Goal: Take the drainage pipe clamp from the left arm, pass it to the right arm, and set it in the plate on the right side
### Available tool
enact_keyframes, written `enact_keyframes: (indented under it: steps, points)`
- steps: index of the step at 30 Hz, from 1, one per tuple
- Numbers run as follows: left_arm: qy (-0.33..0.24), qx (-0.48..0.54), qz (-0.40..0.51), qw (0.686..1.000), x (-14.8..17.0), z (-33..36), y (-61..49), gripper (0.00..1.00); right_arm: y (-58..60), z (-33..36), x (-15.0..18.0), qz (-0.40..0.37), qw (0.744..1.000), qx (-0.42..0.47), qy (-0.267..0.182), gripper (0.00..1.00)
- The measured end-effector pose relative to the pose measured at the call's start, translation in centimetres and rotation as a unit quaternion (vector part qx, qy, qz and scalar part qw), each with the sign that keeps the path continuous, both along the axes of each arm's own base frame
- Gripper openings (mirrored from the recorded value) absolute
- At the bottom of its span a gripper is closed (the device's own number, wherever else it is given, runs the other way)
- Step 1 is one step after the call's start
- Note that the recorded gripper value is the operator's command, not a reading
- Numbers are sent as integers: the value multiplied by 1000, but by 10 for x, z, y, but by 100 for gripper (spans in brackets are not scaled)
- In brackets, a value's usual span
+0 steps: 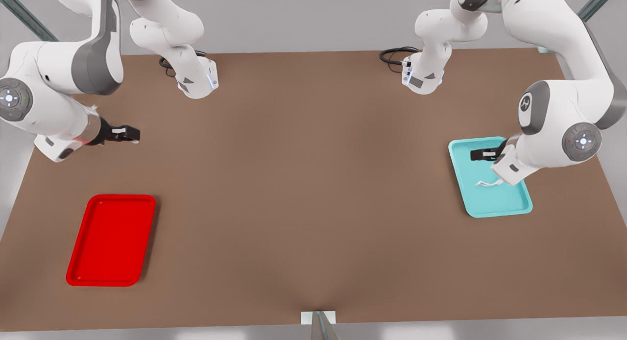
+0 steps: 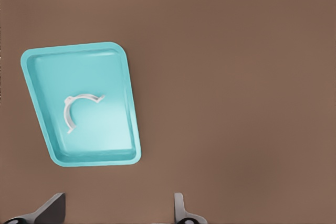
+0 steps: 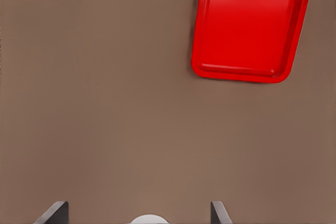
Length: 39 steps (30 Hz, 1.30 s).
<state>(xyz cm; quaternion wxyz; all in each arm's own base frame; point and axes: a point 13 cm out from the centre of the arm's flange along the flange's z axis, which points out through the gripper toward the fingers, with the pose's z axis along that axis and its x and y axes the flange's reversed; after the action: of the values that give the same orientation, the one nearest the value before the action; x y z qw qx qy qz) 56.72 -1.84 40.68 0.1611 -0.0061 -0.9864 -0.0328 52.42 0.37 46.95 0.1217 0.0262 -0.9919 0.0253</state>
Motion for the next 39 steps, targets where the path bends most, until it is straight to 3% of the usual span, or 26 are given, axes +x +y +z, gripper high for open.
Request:
enact_keyframes:
  steps: [4,9,16,24,26,27,28,30,32,38,39]
  points:
    - [-7,-1,5,1000,9,-18,14,100,0,2,15,4,1000,2,-30,100]
    - [39,-16,79,996,-29,-171,138,100,4,2,23,9,999,5,-45,100]
    - [-22,-40,127,991,-79,-304,240,100,6,1,27,14,999,6,-52,100]
    - [-93,-36,89,991,-90,-351,256,100,7,1,28,17,998,6,-53,100]
    - [-102,-33,78,991,-93,-355,259,59,8,0,28,18,998,6,-53,100]
    - [-106,-32,73,991,-93,-356,260,52,9,0,28,19,998,6,-53,100]
    - [-108,-31,69,991,-93,-356,260,56,9,0,28,20,998,6,-53,100]
    - [-112,-30,61,991,-92,-357,260,55,10,0,28,21,998,6,-53,100]
    - [-116,-29,56,991,-90,-356,260,44,11,0,28,22,998,6,-53,100]
    - [-118,-28,53,991,-88,-356,259,44,10,-1,28,22,998,5,-51,100]
    - [-116,-29,53,991,-89,-356,259,38,10,-2,28,23,998,5,-51,100]
